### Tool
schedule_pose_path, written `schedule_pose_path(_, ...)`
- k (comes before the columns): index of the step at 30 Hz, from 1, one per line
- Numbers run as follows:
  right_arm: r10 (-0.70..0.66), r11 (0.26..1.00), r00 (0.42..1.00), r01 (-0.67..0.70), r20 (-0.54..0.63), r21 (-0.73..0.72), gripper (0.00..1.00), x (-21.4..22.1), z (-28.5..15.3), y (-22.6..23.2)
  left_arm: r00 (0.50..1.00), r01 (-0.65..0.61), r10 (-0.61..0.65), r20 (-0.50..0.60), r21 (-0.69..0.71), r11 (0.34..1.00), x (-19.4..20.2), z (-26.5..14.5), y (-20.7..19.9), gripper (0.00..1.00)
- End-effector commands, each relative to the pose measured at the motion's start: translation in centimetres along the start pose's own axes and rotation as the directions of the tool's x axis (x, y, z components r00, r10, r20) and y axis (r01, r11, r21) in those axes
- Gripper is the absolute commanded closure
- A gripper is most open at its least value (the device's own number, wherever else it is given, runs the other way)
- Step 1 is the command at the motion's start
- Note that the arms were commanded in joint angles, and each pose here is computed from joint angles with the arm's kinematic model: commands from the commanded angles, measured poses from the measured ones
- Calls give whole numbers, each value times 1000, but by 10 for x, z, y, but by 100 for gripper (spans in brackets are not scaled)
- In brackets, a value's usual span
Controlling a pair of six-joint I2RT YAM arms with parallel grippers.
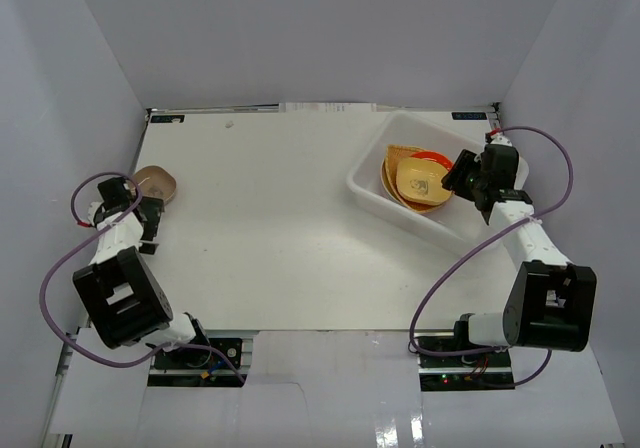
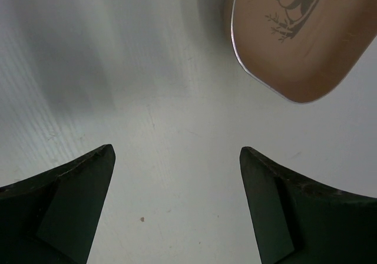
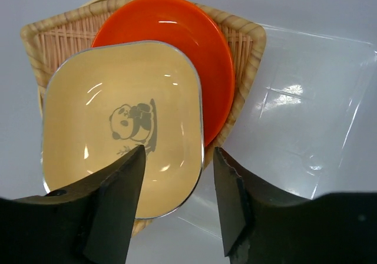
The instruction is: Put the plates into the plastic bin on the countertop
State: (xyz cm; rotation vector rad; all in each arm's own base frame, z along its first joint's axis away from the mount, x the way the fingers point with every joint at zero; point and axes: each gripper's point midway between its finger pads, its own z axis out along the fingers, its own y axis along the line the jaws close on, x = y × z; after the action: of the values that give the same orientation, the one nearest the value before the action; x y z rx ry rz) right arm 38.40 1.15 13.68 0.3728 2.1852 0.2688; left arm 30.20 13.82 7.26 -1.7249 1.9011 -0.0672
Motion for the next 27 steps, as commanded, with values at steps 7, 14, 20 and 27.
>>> schedule_pose_path(7, 8, 981, 988, 22, 156, -194, 41, -29, -42, 39, 985, 170, -168, -31, 115, 979, -3, 16, -37, 2)
schedule_pose_path(14, -12, 942, 982, 74, 187, -328, 41, -21, -63, 72, 969, 247, -244, -48, 76, 966, 3, 36, -44, 2)
schedule_pose_path(20, -61, 908, 986, 119, 155, -401, 43, 3, -66, 98, 960, 277, -272, -70, 65, 959, 8, 49, -57, 2)
schedule_pose_path(27, -108, 894, 986, 153, 128, -422, 44, 22, -61, 111, 950, 311, -310, -34, 96, 945, 8, 47, -65, 2)
